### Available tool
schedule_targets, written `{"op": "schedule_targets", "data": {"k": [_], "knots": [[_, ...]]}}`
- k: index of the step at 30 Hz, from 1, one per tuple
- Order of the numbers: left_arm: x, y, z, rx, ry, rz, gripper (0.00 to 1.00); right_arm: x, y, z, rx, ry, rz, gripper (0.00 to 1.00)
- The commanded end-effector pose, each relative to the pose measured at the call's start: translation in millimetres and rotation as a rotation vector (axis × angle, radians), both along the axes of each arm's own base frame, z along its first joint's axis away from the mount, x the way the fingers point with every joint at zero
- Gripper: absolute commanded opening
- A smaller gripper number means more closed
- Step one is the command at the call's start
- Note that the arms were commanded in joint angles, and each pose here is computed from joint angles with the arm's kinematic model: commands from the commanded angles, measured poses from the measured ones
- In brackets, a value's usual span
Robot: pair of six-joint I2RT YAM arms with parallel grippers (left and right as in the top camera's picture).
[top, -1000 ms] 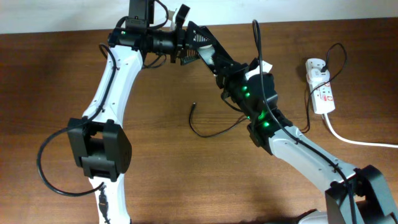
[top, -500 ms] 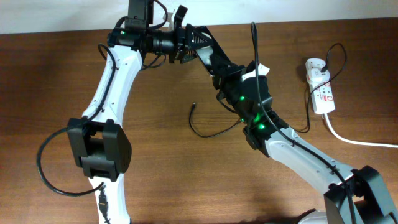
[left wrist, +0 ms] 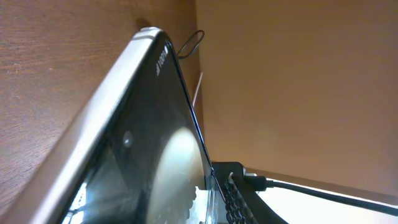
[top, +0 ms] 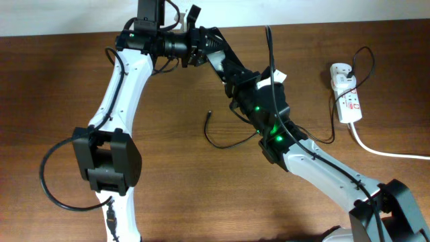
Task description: Plug charger to phone and switch on socket
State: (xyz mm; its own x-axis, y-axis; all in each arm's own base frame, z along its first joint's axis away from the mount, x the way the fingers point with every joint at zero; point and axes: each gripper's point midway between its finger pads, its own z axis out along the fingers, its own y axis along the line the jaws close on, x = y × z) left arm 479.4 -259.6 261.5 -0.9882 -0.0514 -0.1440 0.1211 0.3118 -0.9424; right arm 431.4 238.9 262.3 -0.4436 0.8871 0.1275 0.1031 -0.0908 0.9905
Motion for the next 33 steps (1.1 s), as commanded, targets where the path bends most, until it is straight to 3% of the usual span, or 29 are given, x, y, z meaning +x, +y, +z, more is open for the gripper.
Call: {"op": "schedule_targets", "data": {"k": [1, 9, 21, 30, 32, 33], "knots": [[-0.4, -5.2, -0.5, -0.001, -0.027, -0.014, 0.35, -18.7, 33.9, 7.2, -0.002, -0.020, 0.141, 0.04], [3.4, -6.5, -5.7, 0.033, -0.035, 0.011, 0.33, -18.8, 34.0, 7.3, -0.002, -0.021, 0.142, 0.04], [8.2, -6.9, -12.0, 0.074, -0.043, 0.043, 0.21, -18.7, 33.9, 10.8, 0.005, -0.033, 0.141, 0.04], [19.1, 7.6, -16.1, 0.102, -0.047, 0.094, 0.02, -18.5, 33.7, 10.8, 0.005, -0.034, 0.140, 0.04], [19.1, 7.5, -16.1, 0.101, -0.041, 0.096, 0.01, -18.5, 33.7, 10.9, 0.005, -0.034, 0.140, 0.07], [19.1, 7.5, -16.1, 0.101, -0.041, 0.096, 0.01, -18.5, 33.7, 10.9, 0.005, -0.034, 0.140, 0.13]]}}
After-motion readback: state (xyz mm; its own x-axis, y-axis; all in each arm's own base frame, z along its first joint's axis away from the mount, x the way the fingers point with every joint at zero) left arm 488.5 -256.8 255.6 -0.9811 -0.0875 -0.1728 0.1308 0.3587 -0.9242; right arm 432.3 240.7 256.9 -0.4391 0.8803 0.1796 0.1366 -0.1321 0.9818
